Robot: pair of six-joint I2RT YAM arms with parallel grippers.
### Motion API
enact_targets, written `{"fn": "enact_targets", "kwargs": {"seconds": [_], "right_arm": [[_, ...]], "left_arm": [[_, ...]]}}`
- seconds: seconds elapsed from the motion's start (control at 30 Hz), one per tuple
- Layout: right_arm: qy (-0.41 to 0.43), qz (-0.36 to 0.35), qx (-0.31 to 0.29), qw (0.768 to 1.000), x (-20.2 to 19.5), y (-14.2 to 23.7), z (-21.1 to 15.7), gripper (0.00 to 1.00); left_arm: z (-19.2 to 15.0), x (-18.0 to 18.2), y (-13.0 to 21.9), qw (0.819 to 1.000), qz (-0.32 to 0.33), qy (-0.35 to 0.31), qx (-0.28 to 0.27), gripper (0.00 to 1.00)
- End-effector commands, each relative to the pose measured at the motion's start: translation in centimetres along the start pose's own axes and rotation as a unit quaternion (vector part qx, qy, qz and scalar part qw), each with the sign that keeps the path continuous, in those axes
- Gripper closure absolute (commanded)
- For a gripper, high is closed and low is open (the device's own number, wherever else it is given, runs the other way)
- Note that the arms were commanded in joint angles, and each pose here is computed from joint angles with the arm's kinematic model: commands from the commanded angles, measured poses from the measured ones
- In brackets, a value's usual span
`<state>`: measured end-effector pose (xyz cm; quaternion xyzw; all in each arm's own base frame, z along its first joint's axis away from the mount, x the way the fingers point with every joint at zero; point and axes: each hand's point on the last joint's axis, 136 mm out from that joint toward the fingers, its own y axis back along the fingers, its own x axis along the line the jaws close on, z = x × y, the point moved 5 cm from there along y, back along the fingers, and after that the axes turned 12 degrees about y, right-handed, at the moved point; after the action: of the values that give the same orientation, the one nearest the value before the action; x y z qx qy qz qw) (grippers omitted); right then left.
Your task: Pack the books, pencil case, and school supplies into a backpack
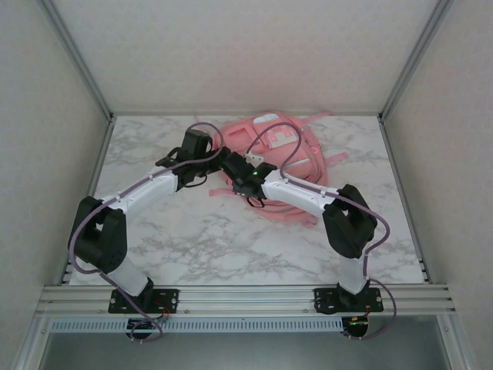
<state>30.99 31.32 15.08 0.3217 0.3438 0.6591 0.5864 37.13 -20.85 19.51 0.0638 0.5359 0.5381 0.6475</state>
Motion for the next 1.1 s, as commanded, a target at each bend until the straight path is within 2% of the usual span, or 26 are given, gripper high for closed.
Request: {"fn": "enact_targets", "kwargs": {"seconds": [0.0,0.4,0.57,0.87,1.07], "right_arm": [[-0.001,-0.048,0.006,0.999,-1.0,-0.5,-0.4,0.73],[0.015,-0.05,0.009,0.999,-0.8,1.6,-2.5,0.75],[0.022,-0.086,0.012,0.996,-1.8,0.9,-2.3,0.72],[0.036,-0.117,-0.041,0.992,-0.7,-0.5,1.1,0.7],[0.042,-0.141,-0.054,0.988,-0.2,-2.1,1.6,0.71]], "left_arm": [[0.6,-0.1,0.8,1.0,-0.017,0.013,-0.016,0.24],[0.0,0.8,-0.2,1.0,-0.01,0.018,-0.005,0.24],[0.1,0.9,-0.4,1.0,-0.011,0.02,-0.002,0.23],[-0.3,0.8,-1.4,0.999,-0.023,0.029,0.012,0.23],[-0.1,0.7,-0.7,0.999,-0.026,0.028,0.008,0.23]]}}
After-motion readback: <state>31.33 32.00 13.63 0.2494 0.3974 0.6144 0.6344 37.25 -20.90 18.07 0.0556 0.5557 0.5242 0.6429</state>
